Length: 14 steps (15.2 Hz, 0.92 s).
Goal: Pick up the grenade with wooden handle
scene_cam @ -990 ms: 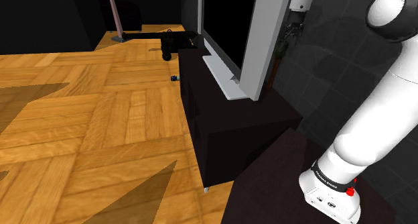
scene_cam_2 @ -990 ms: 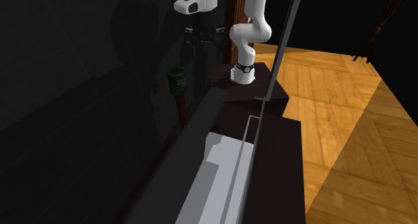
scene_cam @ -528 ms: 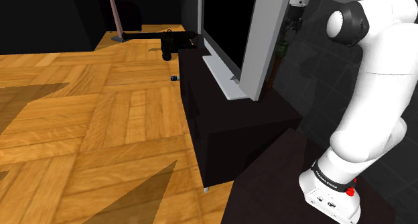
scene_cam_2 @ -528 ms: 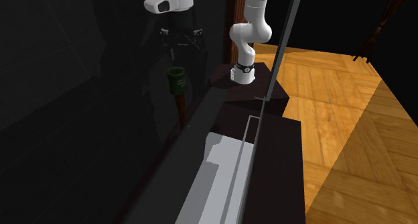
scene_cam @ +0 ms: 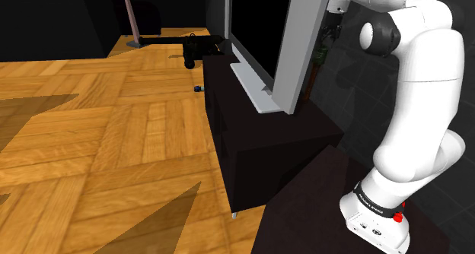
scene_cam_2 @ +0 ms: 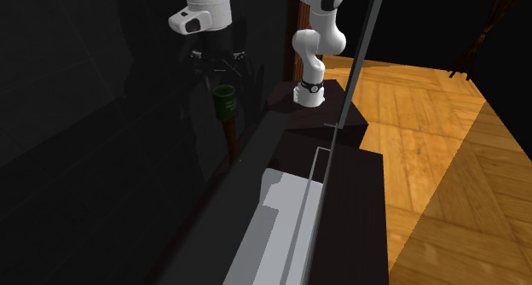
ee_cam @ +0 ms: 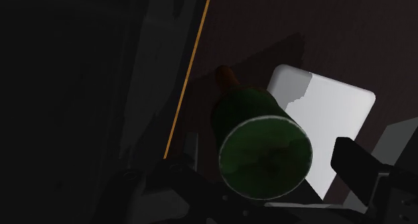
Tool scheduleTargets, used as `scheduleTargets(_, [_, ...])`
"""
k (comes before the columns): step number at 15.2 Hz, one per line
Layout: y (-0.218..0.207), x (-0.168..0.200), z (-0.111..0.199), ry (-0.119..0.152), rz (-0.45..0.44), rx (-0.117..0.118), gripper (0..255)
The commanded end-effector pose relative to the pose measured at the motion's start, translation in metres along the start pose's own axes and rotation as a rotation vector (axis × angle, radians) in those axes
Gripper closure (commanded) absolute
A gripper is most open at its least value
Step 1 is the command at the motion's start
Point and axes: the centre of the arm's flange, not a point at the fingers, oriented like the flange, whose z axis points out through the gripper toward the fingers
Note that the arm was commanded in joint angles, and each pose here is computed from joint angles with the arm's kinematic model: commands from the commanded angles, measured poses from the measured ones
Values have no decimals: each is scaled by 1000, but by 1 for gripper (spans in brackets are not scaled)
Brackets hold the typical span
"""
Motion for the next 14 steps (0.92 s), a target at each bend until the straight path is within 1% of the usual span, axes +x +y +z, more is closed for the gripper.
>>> scheduleTargets(1, [-1,0,11,1,0,0,0])
scheduleTargets(3, [-1,0,14,1,0,0,0])
scheduleTargets(4, [0,1,14,1,0,0,255])
scheduleTargets(13, [-1,1,14,1,0,0,255])
scheduleTargets(14, [-1,0,8,1,0,0,255])
